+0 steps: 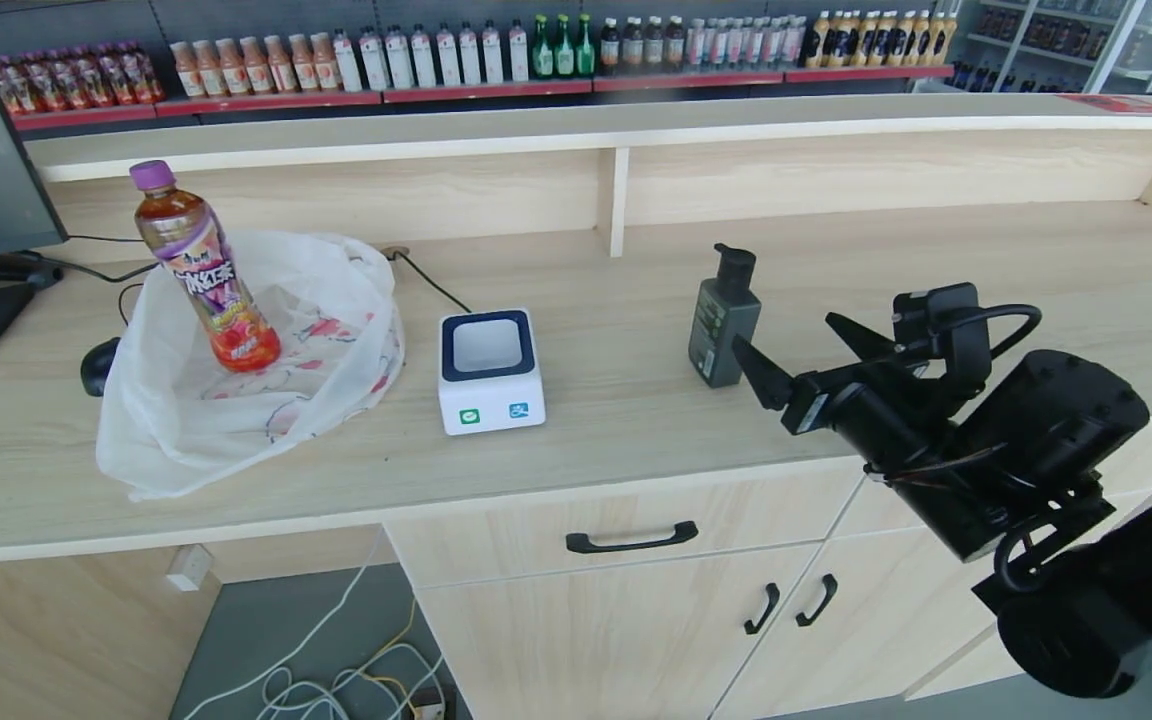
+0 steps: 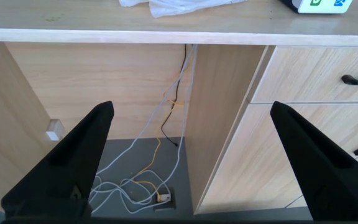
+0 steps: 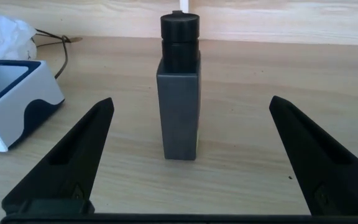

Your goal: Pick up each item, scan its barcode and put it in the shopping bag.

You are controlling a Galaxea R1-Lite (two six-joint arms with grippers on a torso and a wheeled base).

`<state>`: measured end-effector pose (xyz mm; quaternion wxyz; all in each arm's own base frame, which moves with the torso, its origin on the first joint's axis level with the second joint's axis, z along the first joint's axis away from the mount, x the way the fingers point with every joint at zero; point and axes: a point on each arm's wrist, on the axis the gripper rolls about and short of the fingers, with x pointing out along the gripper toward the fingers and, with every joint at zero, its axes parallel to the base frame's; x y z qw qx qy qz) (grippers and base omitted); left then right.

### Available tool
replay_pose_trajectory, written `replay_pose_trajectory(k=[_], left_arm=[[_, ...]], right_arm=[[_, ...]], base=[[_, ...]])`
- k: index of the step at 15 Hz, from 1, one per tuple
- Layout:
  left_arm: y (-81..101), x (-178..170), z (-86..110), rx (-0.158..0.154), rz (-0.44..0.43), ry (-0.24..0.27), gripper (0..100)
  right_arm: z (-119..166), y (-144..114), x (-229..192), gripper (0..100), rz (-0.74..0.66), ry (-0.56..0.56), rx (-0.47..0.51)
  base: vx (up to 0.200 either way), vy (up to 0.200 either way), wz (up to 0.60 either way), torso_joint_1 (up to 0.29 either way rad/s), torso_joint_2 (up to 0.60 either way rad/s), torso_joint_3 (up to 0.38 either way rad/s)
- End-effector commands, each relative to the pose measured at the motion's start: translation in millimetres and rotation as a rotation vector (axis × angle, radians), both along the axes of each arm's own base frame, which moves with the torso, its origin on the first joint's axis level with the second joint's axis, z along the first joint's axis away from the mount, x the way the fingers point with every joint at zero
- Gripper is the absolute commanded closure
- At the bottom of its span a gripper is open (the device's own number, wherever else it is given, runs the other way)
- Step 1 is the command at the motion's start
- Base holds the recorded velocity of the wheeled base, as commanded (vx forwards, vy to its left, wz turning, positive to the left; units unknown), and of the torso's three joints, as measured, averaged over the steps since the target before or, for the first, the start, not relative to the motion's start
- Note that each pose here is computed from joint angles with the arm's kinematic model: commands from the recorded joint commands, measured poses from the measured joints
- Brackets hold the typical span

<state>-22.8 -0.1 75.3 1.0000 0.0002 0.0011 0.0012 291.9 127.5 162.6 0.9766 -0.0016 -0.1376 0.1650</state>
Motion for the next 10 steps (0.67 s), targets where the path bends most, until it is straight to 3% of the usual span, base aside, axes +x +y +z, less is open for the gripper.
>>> replay_pose_trajectory(k=[1, 6, 10], left_arm=[[0.0, 0.0, 0.0, 0.001, 0.001, -0.001, 0], [0.0, 0.0, 0.0, 0.001, 0.001, -0.001, 0], [0.0, 0.0, 0.0, 0.0, 0.001, -0.001, 0]], right_arm=[[-8.8, -0.8, 16.8, 0, -0.019, 0.009, -0.005], [-17.3, 6.9, 36.3, 0, -0.015, 0.004, -0.006], [-1.9, 15.1, 54.4, 0, -0.011, 0.006, -0.008]], base=[[0.0, 0.0, 0.0, 0.0, 0.0, 0.0], [0.0, 0.0, 0.0, 0.0, 0.0, 0.0], [0.0, 0.0, 0.0, 0.0, 0.0, 0.0]])
